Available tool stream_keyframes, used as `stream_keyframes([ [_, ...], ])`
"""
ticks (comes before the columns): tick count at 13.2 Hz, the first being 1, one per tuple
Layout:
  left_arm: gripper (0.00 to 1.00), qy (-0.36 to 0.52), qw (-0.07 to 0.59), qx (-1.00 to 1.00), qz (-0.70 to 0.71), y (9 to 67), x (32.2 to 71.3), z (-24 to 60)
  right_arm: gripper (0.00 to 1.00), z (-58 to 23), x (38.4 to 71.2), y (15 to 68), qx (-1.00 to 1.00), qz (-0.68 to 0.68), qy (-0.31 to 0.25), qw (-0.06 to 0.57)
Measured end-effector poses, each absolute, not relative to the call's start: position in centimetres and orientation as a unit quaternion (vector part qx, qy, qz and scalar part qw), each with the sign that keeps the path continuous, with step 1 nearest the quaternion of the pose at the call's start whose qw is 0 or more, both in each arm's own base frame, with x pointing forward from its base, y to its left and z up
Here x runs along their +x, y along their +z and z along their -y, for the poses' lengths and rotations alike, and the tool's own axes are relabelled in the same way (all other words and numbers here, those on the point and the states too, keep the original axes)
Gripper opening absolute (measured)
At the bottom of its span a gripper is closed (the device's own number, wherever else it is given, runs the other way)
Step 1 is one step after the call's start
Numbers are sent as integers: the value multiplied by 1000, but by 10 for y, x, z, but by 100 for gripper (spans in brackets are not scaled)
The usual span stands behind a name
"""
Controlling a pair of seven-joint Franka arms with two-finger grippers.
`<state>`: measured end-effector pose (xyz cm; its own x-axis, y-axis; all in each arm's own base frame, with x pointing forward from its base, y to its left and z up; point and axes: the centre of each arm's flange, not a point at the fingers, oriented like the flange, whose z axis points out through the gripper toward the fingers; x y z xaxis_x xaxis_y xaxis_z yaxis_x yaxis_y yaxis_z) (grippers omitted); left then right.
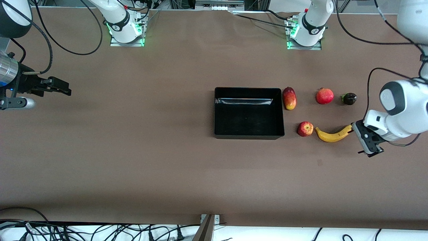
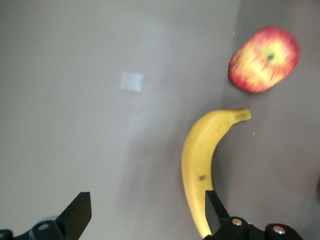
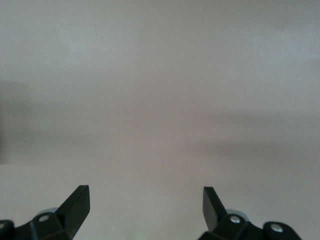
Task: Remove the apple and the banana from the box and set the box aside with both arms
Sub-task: 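Open the left gripper and raise it away from the banana, then reach the right gripper to the black tray rim while the left gripper withdraws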
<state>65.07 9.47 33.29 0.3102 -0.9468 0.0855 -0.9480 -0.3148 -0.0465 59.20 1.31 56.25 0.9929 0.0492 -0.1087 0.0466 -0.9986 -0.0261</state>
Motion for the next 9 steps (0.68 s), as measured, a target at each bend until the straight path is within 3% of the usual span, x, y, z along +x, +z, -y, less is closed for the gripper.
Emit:
stream_keyframes([
  [5, 100, 23, -4, 902, 432, 512, 590, -23, 100, -47, 592, 558, -997, 50, 59, 18],
  [9, 100, -1, -6, 969, 247, 567, 544, 22, 100, -124, 591, 538, -996, 56, 70, 14],
])
